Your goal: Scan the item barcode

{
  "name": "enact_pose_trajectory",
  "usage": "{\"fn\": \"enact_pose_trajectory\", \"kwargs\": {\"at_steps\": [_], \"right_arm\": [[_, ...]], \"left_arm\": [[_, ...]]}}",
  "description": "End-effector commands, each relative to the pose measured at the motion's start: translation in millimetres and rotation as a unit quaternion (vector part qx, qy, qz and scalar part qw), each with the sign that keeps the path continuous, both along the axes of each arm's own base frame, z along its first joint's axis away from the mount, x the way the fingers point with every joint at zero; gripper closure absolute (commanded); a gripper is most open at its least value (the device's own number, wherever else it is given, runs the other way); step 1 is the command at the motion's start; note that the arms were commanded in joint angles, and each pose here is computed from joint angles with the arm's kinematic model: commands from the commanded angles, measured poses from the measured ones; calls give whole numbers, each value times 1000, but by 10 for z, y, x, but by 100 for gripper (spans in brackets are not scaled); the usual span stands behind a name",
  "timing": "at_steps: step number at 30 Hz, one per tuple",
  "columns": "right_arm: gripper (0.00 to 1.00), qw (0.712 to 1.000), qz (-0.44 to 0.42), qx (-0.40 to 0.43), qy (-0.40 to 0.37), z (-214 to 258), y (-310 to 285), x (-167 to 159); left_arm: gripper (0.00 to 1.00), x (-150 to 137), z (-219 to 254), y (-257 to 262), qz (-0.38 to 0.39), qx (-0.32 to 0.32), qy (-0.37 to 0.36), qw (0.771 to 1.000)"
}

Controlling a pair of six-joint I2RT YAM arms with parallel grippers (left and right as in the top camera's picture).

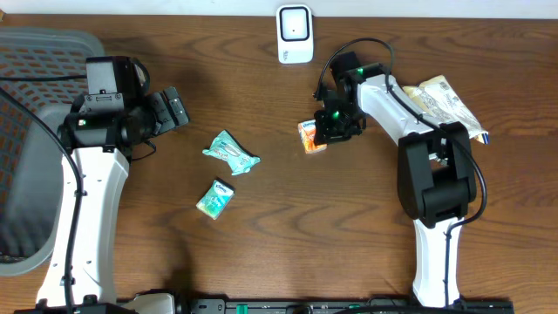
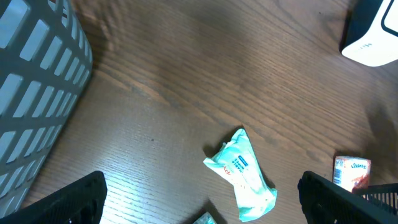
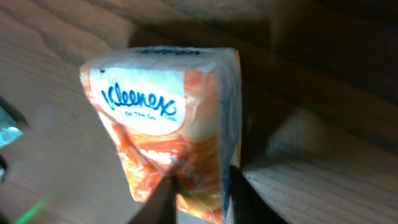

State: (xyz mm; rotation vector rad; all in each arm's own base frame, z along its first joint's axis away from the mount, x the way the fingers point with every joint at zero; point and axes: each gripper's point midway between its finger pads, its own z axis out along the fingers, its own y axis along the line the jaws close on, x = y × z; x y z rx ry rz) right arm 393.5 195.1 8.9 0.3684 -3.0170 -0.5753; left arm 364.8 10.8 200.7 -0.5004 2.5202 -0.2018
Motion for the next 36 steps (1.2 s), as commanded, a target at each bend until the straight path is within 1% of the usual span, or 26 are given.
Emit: {"fn": "enact_pose_trajectory", "kwargs": {"at_steps": [1,4,6,8,10,12,15,17,19,20,22,23,24,30,36], "right_arm": [[99,1000,-1,2,7,-66,-29,-39],[99,1000,-2,13,1,3,-3,-9],[99,999,-3,37,-7,150,50,19],[99,995,12,92,-22,421,159,25],[99,981,34,186,-40,840,311,5],[99,959,49,271,-60,1260,379,-8],[99,925,57,366,-83,1759,348,-25],[99,907,54,409,-89,1970,287,-21],[99,874,52,474,-92,2218,195,-17],[99,865,52,490,-94,2275,165,-17],[99,828,52,548,-105,2496,30,-10],[99,819,48,561,-106,2551,-19,0],[99,817,43,565,-108,2571,-69,19],[99,819,21,564,-105,2567,-200,55],[99,820,15,564,-97,2564,-208,42]], "left_arm": [[2,3,11,27,-3,9,0,1000],[2,3,11,27,-3,9,0,1000],[2,3,11,27,-3,9,0,1000],[2,3,11,27,-3,9,0,1000],[2,3,11,27,-3,9,0,1000],[2,3,11,27,-3,9,0,1000],[2,3,11,27,-3,9,0,1000],[2,3,11,27,-3,9,0,1000],[2,3,11,27,-3,9,0,1000],[2,3,11,27,-3,9,0,1000],[2,3,11,27,-3,9,0,1000],[2,3,11,27,-3,9,0,1000],[2,3,11,27,-3,9,0,1000],[2,3,11,27,-3,9,0,1000],[2,3,11,27,-3,9,0,1000]]}}
